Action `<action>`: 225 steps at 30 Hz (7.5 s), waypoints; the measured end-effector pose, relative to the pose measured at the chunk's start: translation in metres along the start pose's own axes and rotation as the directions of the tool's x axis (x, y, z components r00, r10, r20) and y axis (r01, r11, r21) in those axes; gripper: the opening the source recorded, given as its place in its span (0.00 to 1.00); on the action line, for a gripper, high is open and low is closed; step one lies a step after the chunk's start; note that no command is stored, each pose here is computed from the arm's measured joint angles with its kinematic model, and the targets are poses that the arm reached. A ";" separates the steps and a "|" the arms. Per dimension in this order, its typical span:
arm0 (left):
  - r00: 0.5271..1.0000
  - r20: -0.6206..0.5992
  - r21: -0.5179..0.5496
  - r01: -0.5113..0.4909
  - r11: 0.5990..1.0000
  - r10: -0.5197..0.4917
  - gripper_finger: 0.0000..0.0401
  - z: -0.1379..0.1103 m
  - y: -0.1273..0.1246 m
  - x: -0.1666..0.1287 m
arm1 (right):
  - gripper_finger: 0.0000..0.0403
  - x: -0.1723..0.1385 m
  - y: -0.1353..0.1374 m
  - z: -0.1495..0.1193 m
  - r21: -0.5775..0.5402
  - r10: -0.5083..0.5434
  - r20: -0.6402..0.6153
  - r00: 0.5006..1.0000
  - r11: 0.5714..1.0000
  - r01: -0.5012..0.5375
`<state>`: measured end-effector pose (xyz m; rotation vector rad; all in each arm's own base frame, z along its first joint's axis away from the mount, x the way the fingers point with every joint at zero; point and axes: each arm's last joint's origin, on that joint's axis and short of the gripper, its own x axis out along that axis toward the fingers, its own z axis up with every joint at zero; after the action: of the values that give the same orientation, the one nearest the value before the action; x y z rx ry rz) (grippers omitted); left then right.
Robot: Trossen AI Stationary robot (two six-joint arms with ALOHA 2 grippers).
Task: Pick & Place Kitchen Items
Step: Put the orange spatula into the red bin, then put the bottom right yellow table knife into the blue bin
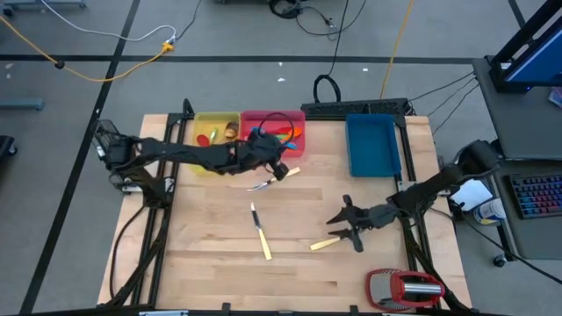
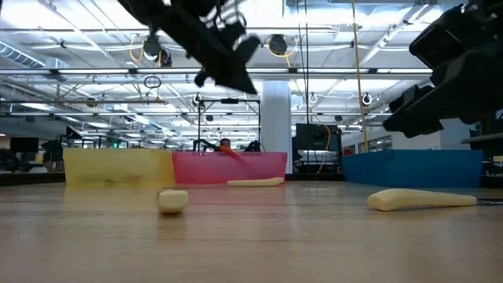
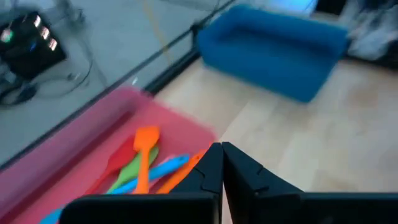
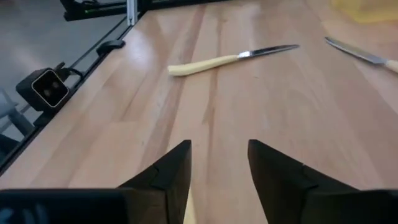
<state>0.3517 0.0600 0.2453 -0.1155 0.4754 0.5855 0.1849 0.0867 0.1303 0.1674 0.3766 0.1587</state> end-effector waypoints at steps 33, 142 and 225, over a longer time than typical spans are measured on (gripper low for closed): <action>0.940 -0.326 -0.029 -0.111 0.993 0.096 0.01 -0.046 0.062 0.057 | 0.38 0.040 0.020 -0.029 -0.027 0.031 -0.102 0.994 0.999 -0.034; 0.968 0.002 0.072 0.249 0.966 -0.250 0.01 0.009 -0.048 -0.104 | 0.20 0.027 0.012 0.011 -0.338 -0.064 -0.130 0.989 0.941 0.016; 0.971 -0.043 0.093 0.239 0.967 -0.236 0.06 0.004 -0.046 -0.104 | 0.29 -0.049 -0.243 0.018 0.008 -0.974 -0.206 0.099 0.100 0.995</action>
<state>0.3036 -0.0299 0.2959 -0.0874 0.5112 0.3252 0.1762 -0.1616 0.1173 0.0032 0.5922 -1.3102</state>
